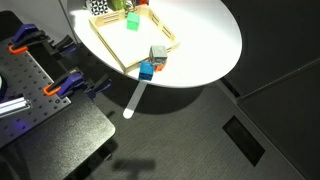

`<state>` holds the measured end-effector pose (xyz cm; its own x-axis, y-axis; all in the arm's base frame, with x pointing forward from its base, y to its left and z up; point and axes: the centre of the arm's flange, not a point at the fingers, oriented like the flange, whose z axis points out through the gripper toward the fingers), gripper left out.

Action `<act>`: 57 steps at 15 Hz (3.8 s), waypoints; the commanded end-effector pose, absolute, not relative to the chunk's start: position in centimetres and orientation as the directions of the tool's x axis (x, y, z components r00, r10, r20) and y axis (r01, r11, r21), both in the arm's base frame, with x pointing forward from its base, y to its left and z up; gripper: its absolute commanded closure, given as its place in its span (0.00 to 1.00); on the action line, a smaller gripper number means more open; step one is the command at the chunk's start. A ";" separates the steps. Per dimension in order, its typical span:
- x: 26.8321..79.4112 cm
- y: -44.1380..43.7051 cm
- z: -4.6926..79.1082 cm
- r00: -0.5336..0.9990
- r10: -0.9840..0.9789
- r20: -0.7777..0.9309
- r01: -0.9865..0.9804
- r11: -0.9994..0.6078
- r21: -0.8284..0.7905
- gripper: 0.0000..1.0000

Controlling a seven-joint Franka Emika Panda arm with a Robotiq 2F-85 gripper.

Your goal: Put the green and yellow blocks in the box then put one square plush toy in the box

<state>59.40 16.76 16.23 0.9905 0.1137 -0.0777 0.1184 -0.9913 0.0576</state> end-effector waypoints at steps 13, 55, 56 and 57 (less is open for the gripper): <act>62.6 19.6 12.6 0.991 0.116 -0.073 0.121 -0.990 0.073 0.00; 51.4 7.1 20.2 0.967 0.120 -0.225 0.152 -0.980 0.131 0.00; 51.3 7.4 20.4 0.966 0.130 -0.222 0.160 -0.979 0.126 0.00; 51.2 7.7 20.6 0.967 0.137 -0.216 0.166 -0.978 0.123 0.00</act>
